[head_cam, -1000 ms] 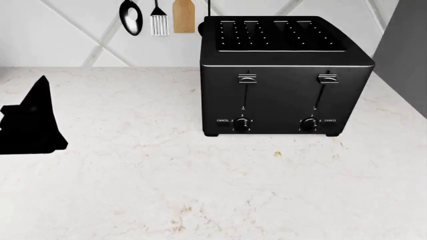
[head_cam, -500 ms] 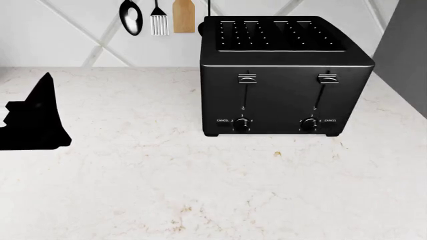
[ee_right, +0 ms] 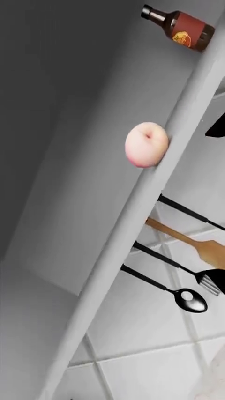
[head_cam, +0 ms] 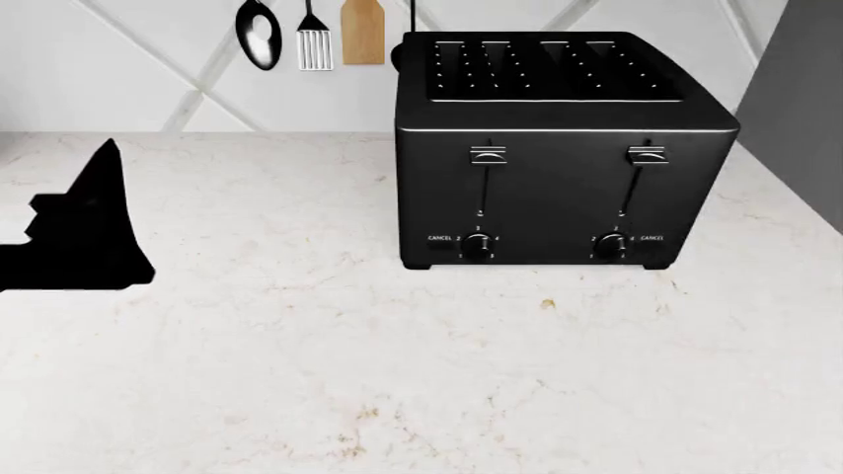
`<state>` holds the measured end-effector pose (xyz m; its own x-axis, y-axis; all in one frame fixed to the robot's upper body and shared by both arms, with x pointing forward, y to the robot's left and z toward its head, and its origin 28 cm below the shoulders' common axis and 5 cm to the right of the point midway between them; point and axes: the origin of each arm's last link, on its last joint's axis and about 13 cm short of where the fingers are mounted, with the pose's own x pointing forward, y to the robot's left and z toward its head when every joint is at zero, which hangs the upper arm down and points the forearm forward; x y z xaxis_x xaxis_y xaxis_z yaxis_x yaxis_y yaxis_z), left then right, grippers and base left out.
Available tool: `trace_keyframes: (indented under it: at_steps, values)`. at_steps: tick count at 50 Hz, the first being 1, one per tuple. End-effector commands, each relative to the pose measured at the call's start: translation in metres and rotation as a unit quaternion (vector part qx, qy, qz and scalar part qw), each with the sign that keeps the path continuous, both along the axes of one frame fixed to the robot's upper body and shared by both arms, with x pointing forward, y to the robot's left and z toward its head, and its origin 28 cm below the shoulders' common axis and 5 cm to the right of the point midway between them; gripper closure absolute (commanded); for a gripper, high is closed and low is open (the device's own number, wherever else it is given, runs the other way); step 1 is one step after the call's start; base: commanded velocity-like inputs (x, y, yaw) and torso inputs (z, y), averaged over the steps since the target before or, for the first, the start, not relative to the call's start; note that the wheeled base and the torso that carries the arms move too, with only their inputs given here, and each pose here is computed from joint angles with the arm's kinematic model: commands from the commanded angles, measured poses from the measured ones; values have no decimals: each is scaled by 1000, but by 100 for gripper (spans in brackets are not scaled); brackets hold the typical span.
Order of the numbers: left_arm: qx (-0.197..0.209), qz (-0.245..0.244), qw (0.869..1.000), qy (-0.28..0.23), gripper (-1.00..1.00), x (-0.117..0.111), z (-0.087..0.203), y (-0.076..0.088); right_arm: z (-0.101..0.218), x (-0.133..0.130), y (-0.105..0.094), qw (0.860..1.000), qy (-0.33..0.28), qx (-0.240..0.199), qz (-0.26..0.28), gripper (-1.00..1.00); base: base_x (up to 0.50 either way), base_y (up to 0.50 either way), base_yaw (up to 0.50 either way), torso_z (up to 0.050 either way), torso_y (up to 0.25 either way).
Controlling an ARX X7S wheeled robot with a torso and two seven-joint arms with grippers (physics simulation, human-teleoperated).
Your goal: Pick the apricot from the counter and place it in the cabinet.
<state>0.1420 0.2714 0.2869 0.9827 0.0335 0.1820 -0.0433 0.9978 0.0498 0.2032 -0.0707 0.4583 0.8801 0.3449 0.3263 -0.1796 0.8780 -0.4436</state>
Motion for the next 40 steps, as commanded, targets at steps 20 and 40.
trace_keyframes:
  at_steps: [20, 40]
  values:
    - [29, -35, 999, -11, -100, 9, 17, -19, -76, -22, -6, 1000, -1, 2, 12, -100, 0, 0, 0, 0, 0]
    - [28, -36, 999, -23, -100, 6, 25, -18, -94, -33, -16, 1000, -14, 4, -3, -100, 0, 0, 0, 0, 0]
